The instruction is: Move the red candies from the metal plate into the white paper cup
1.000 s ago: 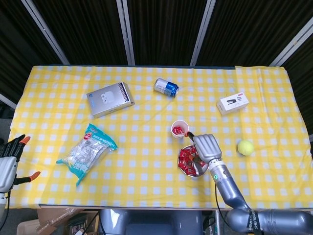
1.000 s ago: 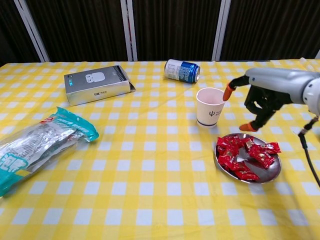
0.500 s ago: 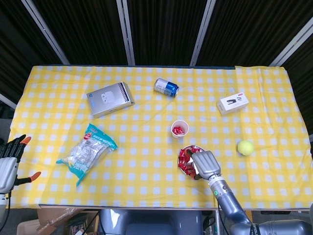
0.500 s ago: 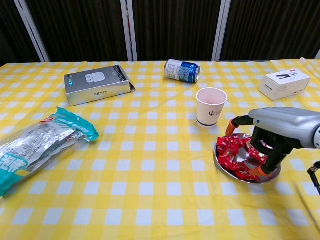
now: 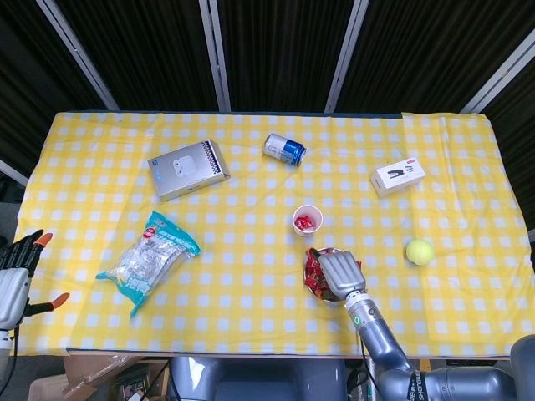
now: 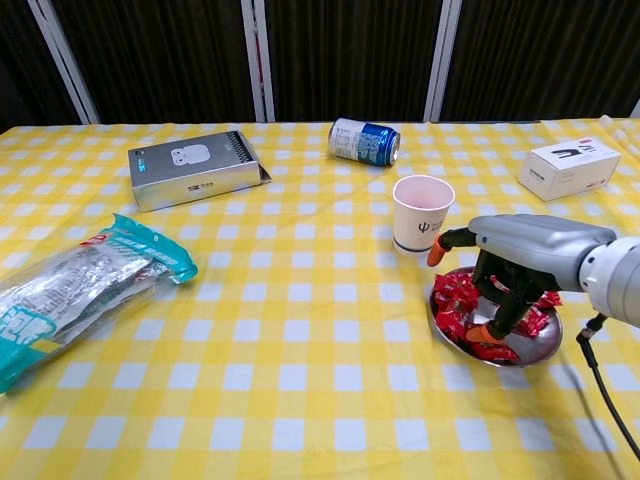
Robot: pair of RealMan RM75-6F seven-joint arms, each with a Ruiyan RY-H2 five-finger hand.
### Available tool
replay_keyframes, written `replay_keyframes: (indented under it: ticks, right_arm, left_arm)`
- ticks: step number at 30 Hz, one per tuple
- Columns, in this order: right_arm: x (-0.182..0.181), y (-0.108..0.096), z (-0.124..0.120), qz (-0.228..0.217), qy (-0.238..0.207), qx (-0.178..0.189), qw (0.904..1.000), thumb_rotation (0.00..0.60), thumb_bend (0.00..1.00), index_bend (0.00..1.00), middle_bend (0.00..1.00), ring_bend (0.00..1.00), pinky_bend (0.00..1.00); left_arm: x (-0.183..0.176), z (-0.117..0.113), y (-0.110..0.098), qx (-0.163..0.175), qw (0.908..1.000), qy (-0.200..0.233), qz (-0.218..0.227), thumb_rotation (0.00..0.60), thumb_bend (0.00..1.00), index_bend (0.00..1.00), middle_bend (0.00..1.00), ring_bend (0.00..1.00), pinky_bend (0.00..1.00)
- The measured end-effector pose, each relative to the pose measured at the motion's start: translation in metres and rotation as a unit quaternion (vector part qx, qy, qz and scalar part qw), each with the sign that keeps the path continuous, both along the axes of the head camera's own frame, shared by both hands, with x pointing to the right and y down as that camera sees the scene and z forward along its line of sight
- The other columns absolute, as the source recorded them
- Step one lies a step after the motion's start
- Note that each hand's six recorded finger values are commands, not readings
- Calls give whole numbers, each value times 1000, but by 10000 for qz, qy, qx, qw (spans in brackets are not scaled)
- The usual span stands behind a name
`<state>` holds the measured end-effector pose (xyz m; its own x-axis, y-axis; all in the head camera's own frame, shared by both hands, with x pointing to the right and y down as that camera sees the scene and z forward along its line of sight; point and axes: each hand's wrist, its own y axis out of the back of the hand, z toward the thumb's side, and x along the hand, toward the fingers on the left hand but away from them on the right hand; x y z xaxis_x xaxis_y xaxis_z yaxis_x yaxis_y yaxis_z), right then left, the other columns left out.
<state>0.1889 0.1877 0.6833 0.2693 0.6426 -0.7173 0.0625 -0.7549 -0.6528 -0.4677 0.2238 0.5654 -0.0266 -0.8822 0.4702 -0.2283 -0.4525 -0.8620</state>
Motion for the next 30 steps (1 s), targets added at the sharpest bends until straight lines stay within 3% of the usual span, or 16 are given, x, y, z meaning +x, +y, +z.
replay_keyframes:
  ticks: [7, 11, 14, 22, 30]
  right_arm:
    - [0, -4, 11, 57, 37, -85, 9999, 600, 276, 340, 833, 845, 950]
    - [-1, -4, 14, 64, 18, -97, 9999, 600, 469, 506, 833, 845, 950]
    - [-2, -5, 16, 119, -27, -73, 9999, 600, 581, 576, 833, 845, 950]
    - [0, -9, 17, 225, -106, 2, 9997, 600, 702, 617, 833, 845, 950]
    - [1, -14, 9, 306, -205, 60, 9993, 600, 712, 627, 833, 845, 950]
  left_arm:
    - [-1, 1, 0, -38, 10000, 2, -20, 600, 37, 0, 0, 0, 0]
    - [0, 1, -1, -51, 10000, 5, -28, 600, 38, 0, 0, 0, 0]
    - [1, 1, -2, -51, 10000, 11, -32, 600, 38, 0, 0, 0, 0]
    - [0, 1, -1, -58, 10000, -6, -51, 600, 38, 0, 0, 0, 0]
    - [-1, 1, -1, -45, 10000, 11, -55, 600, 38, 0, 0, 0, 0]
